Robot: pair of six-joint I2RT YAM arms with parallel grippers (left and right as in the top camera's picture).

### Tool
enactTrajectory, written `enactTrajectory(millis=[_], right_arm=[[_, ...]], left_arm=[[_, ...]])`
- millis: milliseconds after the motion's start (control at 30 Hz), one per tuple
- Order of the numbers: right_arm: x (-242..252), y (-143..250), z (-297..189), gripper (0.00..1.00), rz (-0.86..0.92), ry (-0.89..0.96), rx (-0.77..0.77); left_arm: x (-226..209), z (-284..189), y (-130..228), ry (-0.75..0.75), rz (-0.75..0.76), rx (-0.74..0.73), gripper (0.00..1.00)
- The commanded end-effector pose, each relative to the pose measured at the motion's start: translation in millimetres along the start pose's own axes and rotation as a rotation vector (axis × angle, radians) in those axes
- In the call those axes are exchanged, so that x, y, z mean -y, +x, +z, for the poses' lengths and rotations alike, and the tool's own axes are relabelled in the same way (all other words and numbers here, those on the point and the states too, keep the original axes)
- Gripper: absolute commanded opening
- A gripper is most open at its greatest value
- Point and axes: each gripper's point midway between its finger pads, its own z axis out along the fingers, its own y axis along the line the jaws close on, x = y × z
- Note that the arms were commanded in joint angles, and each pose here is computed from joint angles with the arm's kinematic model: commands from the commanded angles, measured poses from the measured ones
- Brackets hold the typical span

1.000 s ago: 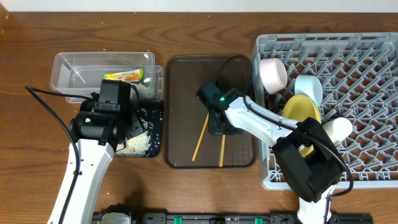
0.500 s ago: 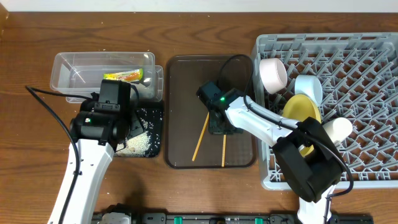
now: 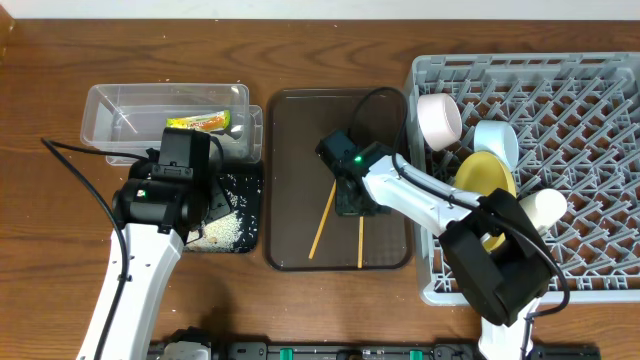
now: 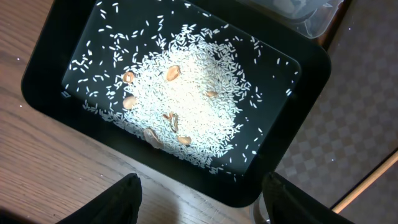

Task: Sort waste into correct bins and load items into the dishwasher rack
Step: 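Grasp one chopstick with the right gripper and lift it, then carry the chopstick to the rack and insert it upright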

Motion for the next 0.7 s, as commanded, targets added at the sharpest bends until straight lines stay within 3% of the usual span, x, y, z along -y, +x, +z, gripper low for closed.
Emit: enactTrajectory(millis=[0, 167, 367, 667], right_arm=[[-4.0, -14.1, -33.1, 0.01, -0.054, -0.059, 0.071], [6.2, -31.6, -90.6, 0.01, -0.127, -0.158, 0.173], [52.2, -23.2, -145.2, 0.01, -0.224, -0.176, 0.207], [134.1, -15.2, -145.0, 0.01, -0.193, -0.074, 0.105]], left_arm=[[-3.8, 1.8, 0.3, -0.017, 0.010, -0.002, 0.65], [-3.7, 1.8, 0.2, -0.017, 0.010, -0.002, 0.66], [-3.7, 1.8, 0.2, -0.017, 0.010, -0.002, 0.65], [-3.7, 1.8, 0.2, -0.017, 0.010, -0.002, 0.66]])
